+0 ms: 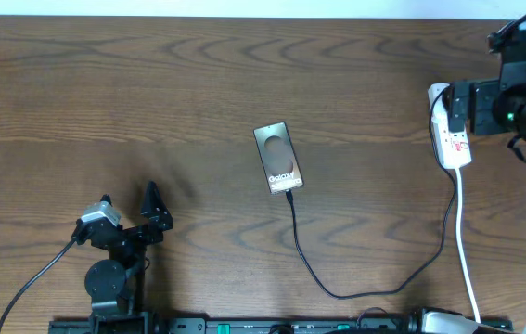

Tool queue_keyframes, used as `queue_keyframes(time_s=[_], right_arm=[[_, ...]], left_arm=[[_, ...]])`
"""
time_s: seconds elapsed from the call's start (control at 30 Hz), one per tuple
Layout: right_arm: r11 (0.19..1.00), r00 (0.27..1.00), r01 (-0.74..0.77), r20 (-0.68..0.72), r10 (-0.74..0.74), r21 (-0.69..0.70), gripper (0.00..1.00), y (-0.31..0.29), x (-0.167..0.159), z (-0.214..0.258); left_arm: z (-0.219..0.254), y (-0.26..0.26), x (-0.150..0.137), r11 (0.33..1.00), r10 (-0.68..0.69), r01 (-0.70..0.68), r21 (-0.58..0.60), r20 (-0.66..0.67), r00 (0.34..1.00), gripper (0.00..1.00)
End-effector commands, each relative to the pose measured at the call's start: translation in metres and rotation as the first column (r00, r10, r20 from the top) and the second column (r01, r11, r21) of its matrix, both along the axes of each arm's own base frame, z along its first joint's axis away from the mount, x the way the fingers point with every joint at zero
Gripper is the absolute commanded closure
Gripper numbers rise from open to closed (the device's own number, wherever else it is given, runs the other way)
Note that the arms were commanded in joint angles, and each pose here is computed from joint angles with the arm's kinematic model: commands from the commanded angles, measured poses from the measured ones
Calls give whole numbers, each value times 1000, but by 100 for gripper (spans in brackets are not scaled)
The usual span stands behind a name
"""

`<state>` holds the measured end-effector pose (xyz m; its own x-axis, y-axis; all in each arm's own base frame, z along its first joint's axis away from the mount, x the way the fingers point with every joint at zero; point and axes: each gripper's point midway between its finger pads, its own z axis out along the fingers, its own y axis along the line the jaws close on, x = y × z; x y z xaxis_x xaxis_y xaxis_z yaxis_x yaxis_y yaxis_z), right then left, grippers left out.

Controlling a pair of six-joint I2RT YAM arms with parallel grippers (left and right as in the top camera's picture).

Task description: Plug charger to phone and switch on socket

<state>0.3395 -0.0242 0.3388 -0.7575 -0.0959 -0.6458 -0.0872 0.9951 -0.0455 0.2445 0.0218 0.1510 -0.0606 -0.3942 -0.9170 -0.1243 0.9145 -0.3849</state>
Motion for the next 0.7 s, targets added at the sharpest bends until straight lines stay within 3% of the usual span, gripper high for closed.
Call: queue_keyframes(time_s=[0.0, 0.37, 0.67], right_arm=[[1000, 998, -11, -54, 11, -6, 1, 2, -2, -18], [989, 983, -129, -120, 136, 68, 1, 41, -3, -69], [936, 955, -293, 10, 297, 193, 1, 88, 30, -146]], left_arm=[[-14, 2, -2, 1000, 11, -10, 22, -53, 999, 2], [-14, 2, -2, 1000, 11, -10, 22, -53, 999, 2], [-14, 2, -2, 1000, 11, -10, 22, -53, 999, 2]])
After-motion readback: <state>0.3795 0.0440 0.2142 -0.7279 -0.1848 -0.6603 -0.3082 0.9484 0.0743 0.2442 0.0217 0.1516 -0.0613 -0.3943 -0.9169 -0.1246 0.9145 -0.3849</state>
